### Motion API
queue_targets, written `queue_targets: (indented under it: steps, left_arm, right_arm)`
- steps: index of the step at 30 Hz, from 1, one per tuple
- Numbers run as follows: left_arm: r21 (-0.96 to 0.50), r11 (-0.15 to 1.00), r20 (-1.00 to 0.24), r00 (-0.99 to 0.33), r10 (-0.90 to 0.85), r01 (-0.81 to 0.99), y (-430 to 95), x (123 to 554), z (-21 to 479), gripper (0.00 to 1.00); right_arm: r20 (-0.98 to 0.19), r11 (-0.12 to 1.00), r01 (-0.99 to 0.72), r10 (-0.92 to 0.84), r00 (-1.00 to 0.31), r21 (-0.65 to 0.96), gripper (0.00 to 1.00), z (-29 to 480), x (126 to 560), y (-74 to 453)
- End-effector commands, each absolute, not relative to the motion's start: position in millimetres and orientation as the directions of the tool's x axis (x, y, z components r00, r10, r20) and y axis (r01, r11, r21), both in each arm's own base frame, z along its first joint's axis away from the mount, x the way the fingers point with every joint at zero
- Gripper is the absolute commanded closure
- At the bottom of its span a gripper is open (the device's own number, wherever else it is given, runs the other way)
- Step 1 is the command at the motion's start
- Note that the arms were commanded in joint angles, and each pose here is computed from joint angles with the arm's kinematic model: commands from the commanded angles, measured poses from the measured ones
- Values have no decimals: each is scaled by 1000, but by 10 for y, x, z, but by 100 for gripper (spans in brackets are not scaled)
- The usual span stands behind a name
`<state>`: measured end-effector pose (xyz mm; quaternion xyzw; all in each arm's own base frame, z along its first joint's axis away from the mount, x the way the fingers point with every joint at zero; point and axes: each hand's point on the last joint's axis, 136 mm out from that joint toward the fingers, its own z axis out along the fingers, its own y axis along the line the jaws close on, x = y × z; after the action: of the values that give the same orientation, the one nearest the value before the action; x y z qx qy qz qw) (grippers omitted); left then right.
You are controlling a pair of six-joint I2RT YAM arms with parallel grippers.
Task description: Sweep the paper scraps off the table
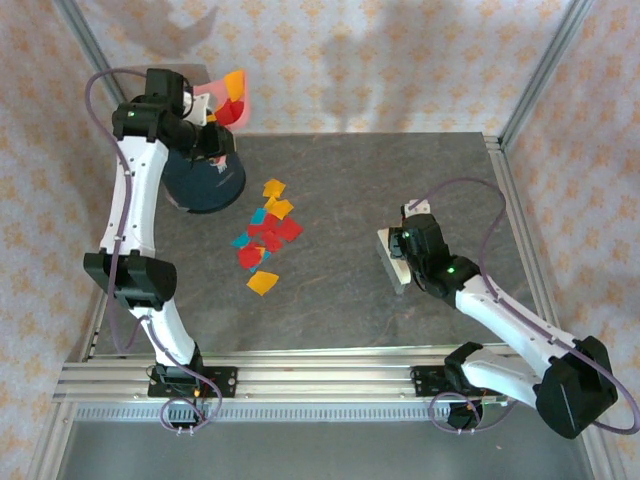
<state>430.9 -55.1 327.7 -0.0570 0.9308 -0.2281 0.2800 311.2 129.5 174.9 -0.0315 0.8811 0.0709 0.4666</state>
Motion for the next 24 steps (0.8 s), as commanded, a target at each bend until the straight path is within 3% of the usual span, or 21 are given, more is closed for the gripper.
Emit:
queue_targets:
  steps: [1, 13, 24]
  left_arm:
    - [-567, 823, -507, -804, -311, 40, -563, 4433, 3469, 100]
    - [-735, 678, -446, -748, -492, -7, -276, 4687, 3529, 100]
    - [-880, 474, -329, -700, -634, -15, -158, 4895, 3571, 100]
  right_arm:
    - [-832, 986, -116, 34, -553, 117, 100, 1817, 3132, 1321]
    - [-821, 985, -124, 25, -571, 116, 100, 1760, 3138, 1349]
    - [-814, 984, -133, 20, -581, 118, 100, 1743, 3152, 1382]
